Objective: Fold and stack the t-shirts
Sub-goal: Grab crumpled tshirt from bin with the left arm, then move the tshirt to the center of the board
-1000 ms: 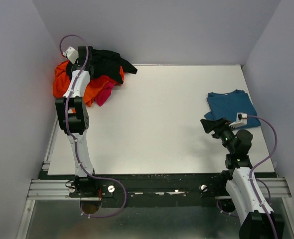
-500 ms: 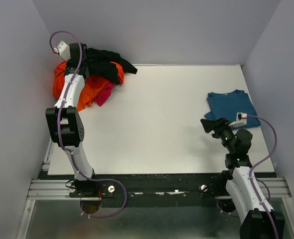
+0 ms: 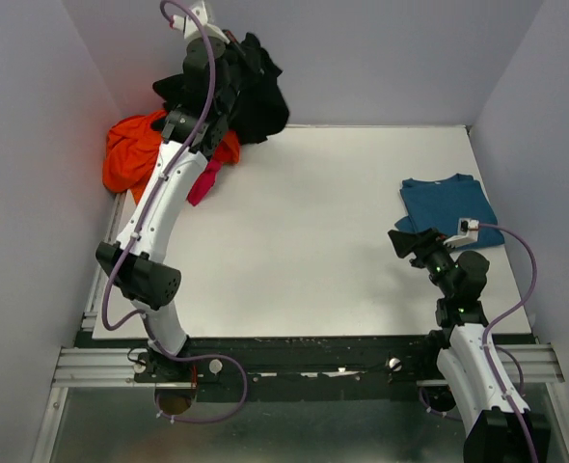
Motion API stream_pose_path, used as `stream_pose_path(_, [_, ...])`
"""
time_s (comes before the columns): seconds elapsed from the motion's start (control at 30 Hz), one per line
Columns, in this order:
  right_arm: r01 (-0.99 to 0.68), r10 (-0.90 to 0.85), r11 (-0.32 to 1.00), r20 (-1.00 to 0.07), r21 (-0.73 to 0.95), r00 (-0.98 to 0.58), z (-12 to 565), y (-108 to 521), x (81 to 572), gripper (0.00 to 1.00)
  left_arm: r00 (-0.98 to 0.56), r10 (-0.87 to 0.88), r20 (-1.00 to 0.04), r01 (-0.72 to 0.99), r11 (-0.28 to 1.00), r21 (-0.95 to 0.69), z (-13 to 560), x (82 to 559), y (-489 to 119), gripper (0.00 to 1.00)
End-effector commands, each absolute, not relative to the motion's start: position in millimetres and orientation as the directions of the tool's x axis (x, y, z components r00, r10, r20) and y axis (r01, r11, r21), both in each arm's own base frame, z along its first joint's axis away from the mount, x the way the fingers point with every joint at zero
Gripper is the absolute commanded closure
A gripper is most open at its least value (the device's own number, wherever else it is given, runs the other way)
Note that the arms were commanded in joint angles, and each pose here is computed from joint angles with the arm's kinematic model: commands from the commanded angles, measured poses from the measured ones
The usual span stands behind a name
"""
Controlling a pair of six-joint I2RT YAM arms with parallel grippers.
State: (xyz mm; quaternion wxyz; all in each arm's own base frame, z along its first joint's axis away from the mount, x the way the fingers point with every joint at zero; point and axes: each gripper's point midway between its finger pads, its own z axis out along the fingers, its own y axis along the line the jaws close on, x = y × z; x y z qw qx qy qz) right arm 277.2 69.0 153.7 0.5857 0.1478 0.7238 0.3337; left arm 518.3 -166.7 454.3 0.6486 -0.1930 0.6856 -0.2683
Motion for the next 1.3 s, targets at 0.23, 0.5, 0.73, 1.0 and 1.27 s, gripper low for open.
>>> stream_pose_path(0.23, [-0.155,0.613,0.735,-0.745,0.66,-0.263,154,66,278,0.15,0.255,-0.625,-0.738,0.209,0.781,-0.589,596,373,-113,1.0])
stream_pose_path(0.5, [-0.131,0.635,0.717,-0.72,0.684,-0.281,149,66,278,0.14,0.002,-0.723,-0.691,-0.183,0.679,-0.711,280,357,-83,0.31])
stream_pose_path(0.73, [-0.041,0.62,0.732,-0.689,0.681,-0.374,145,64,283,0.08,-0.175,-0.663,-0.728,-0.289,0.741,-0.606,216,330,-77,0.01])
stream_pose_path(1.0, [0.05,0.562,0.755,-0.607,0.653,-0.562,113,70,266,0.23,-0.338,-0.59,-0.733,-0.336,0.803,-0.492,177,303,-75,0.01])
stream_pose_path(1.27, [0.03,0.472,0.77,-0.537,0.637,-0.699,94,88,232,0.26,-0.453,-0.563,-0.691,-0.283,0.826,-0.487,141,293,-92,0.02])
